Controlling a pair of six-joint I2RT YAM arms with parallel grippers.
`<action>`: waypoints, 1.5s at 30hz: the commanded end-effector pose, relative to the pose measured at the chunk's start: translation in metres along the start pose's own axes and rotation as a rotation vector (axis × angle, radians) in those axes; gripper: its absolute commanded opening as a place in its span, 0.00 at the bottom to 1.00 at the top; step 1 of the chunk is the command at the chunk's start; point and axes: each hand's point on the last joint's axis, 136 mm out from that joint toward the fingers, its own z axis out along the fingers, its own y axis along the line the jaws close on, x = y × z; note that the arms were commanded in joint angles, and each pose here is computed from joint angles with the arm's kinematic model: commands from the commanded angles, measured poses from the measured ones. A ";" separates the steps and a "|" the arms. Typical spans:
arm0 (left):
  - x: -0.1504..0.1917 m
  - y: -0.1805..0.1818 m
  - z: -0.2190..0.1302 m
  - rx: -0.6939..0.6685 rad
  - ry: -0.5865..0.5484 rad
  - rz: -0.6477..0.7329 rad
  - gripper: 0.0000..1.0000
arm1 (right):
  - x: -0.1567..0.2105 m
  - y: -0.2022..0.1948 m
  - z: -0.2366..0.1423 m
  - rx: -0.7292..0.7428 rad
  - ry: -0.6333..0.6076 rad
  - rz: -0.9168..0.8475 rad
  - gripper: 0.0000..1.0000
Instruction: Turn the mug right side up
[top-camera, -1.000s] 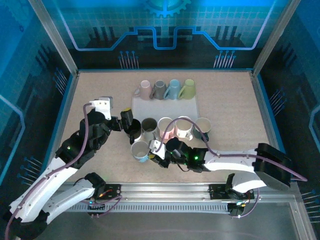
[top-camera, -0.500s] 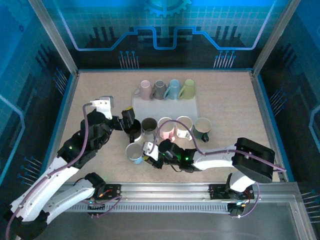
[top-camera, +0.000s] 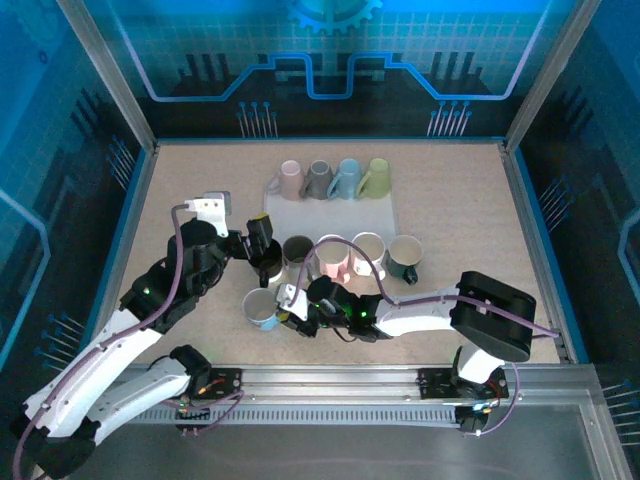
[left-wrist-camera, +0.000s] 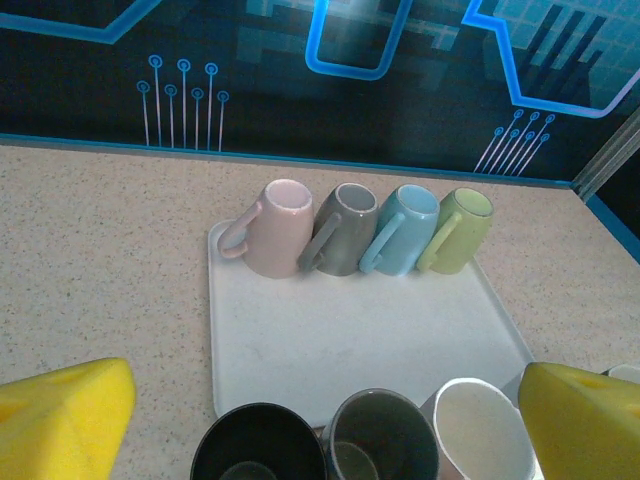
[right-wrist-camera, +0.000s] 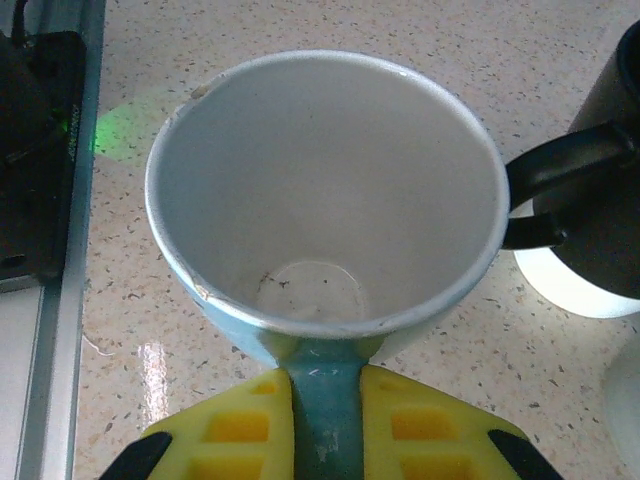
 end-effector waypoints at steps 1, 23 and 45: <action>-0.003 0.002 0.000 -0.009 -0.016 -0.011 0.99 | -0.034 0.007 0.001 -0.032 -0.097 -0.022 0.01; -0.001 0.007 0.001 -0.032 -0.019 0.010 0.99 | -0.026 0.002 0.003 0.034 -0.072 -0.005 0.18; -0.001 0.008 0.001 -0.036 -0.020 0.012 0.99 | -0.019 0.006 -0.001 0.121 -0.007 0.058 0.32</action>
